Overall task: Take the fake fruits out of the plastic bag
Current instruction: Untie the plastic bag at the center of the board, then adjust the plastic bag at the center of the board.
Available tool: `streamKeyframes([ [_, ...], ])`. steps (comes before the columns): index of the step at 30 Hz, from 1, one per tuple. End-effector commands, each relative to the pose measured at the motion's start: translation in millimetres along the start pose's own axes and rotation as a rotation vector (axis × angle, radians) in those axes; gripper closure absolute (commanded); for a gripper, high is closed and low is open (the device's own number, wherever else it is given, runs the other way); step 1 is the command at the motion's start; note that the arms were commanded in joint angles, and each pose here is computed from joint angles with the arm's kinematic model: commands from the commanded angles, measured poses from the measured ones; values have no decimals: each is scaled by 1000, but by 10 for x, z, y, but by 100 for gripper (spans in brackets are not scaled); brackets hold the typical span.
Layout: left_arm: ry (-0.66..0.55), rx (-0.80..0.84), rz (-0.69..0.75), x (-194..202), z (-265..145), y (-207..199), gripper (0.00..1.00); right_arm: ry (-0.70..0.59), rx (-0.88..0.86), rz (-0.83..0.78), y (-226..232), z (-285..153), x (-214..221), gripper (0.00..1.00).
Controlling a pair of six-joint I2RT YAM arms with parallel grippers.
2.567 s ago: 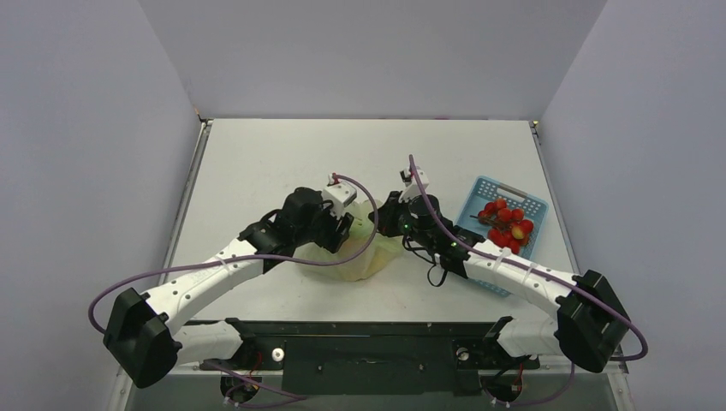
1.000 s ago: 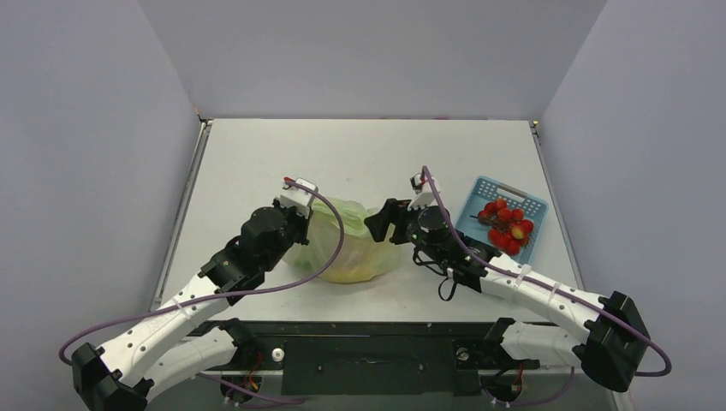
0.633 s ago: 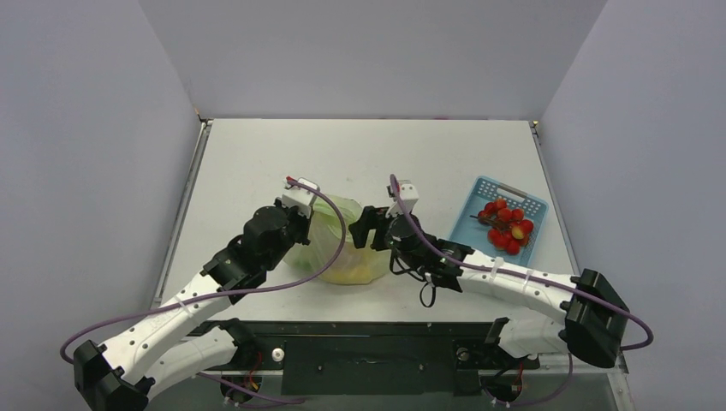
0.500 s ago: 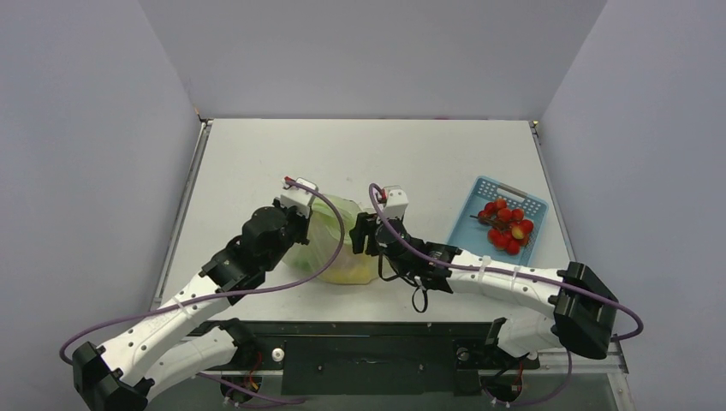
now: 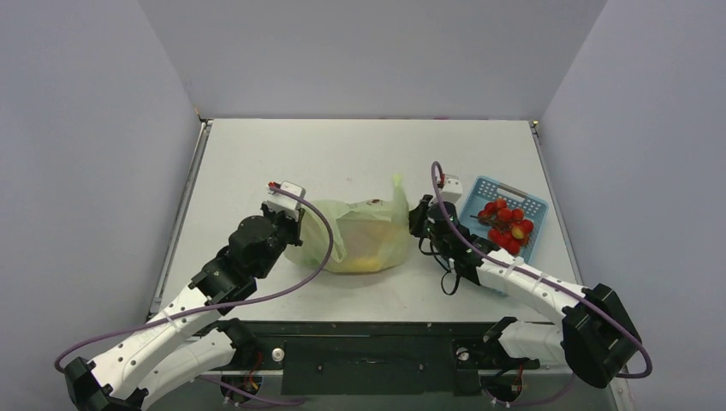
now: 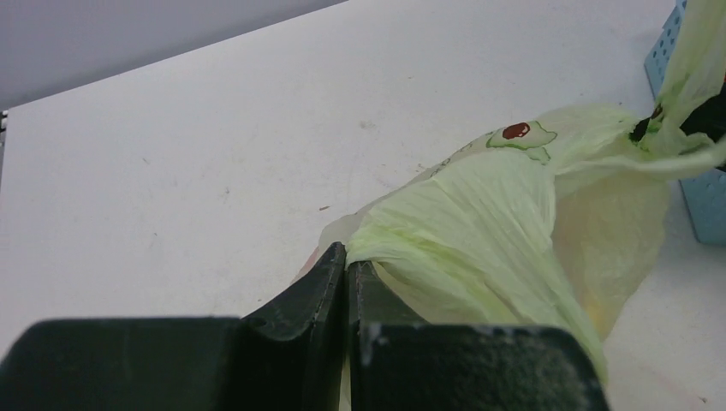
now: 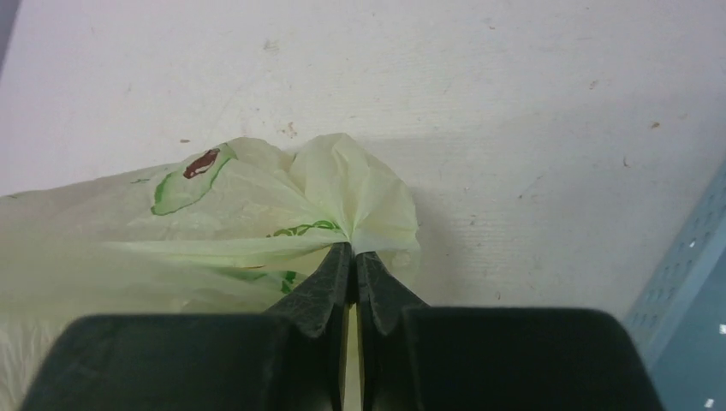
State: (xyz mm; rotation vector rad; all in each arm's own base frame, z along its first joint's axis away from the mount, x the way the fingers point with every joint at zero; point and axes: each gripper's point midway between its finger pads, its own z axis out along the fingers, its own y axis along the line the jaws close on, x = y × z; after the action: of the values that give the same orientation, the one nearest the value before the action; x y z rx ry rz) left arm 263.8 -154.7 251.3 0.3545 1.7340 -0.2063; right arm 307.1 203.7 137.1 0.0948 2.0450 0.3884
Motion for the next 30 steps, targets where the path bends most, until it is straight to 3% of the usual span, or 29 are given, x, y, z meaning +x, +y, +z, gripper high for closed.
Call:
streamKeyframes([
  [1,-118,-68,-58,-314,-37,134,100,31,-233,134,146,-19,-51,100],
  [6,-110,-61,-56,-304,-19,113,100,83,-375,163,402,-54,-61,96],
  [17,-99,-5,-55,-319,-8,10,100,97,-255,70,259,-388,-24,45],
  [23,-101,25,-57,-344,-10,-39,98,135,-257,50,368,-650,43,39],
  [30,-113,42,-64,-381,-53,-52,92,40,-319,69,731,-1061,-155,33],
])
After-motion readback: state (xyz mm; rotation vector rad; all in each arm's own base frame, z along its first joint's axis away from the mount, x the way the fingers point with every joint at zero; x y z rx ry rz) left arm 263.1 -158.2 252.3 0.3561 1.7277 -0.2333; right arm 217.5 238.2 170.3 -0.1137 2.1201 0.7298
